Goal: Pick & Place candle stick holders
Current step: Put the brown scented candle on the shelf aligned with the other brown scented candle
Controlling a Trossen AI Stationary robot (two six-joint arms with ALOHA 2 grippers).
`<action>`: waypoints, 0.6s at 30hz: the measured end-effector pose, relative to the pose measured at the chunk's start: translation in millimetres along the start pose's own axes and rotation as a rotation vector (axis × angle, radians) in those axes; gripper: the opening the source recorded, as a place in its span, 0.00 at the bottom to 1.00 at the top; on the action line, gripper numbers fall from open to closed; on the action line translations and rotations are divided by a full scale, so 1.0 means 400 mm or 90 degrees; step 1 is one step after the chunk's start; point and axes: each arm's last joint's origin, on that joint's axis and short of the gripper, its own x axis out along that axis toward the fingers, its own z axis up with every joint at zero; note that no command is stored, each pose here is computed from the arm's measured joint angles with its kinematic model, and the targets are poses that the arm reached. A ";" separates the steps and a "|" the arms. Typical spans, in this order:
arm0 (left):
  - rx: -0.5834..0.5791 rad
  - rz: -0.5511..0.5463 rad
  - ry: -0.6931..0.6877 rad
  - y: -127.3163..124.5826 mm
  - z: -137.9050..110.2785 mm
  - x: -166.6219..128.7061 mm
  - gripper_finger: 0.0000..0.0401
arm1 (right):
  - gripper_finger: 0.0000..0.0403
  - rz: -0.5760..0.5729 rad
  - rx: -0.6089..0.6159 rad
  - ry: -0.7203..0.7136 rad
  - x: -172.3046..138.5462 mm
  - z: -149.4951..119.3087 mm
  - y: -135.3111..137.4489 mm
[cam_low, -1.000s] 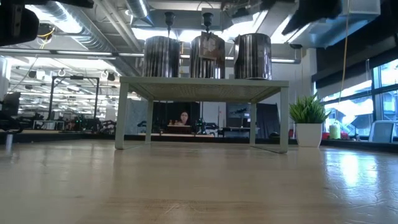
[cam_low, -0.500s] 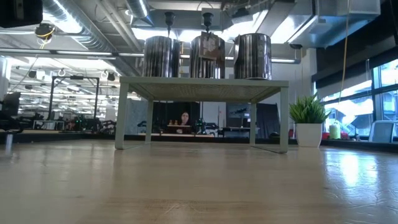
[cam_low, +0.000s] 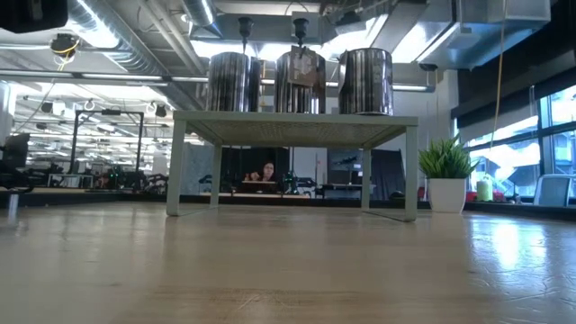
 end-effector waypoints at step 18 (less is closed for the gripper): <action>-0.015 -0.046 -0.019 -0.029 0.009 -0.001 0.00 | 0.99 0.253 -0.254 -0.293 -0.041 0.089 0.109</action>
